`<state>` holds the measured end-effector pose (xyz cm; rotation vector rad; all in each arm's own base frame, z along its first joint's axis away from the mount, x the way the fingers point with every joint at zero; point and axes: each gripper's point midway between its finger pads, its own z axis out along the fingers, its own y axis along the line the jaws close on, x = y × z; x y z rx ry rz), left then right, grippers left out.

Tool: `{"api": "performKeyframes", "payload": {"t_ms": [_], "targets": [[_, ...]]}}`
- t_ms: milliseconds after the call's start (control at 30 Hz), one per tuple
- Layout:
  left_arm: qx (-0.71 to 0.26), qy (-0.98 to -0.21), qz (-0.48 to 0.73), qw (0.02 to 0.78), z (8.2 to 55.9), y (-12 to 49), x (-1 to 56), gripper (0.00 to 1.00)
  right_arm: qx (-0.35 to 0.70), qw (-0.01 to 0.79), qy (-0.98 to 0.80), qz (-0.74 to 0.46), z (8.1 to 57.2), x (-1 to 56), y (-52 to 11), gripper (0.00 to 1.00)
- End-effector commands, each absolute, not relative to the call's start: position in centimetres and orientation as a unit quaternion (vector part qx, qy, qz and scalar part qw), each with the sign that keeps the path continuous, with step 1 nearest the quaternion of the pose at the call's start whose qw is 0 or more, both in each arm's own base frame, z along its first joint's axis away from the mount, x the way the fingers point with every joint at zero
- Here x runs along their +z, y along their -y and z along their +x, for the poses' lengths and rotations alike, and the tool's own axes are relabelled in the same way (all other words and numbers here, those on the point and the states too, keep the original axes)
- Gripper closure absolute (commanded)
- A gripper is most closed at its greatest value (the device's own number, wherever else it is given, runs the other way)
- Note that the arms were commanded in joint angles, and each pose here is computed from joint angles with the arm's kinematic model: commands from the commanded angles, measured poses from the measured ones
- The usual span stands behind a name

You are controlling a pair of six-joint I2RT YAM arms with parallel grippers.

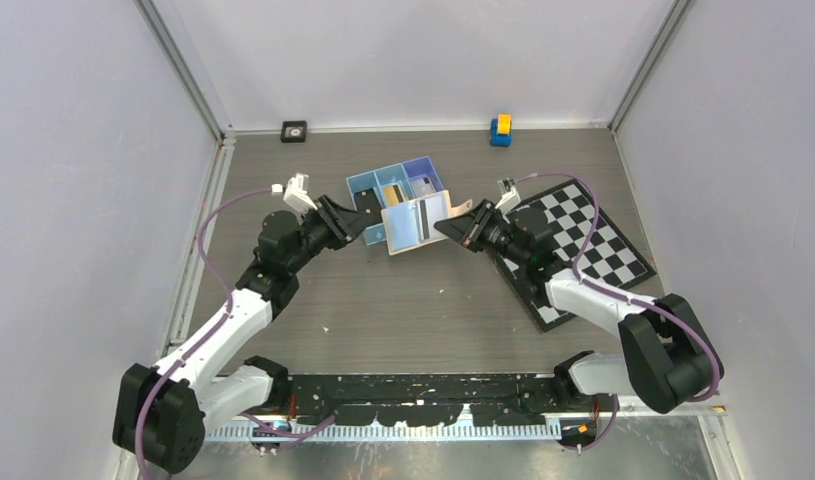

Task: Take the credit cards out of the card holder
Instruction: Remove the credit card from the card holder.

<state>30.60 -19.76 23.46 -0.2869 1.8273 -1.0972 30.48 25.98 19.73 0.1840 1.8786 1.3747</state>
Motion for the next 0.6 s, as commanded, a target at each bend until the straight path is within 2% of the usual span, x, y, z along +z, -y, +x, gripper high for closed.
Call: {"api": "performKeyframes", "payload": {"t_ms": [0,133,267,567], "targets": [[-0.524,-0.708,-0.046,0.47,30.0,22.6,26.0,0.68,0.57,0.416,-0.707,0.043,30.9,23.1,-27.0,0.99],[-0.599,-0.697,-0.009,0.395,29.8,25.8,25.5,0.71,0.604,0.404,-0.686,0.022,30.1,24.0,-27.9,0.99],[-0.654,-0.67,0.007,0.351,29.6,27.4,26.1,0.74,0.62,0.395,-0.677,0.005,29.5,24.5,-28.7,0.99],[-0.662,-0.668,0.02,0.34,29.3,28.1,26.1,0.73,0.631,0.384,-0.674,-0.006,29.1,24.7,-29.4,1.0]]}}
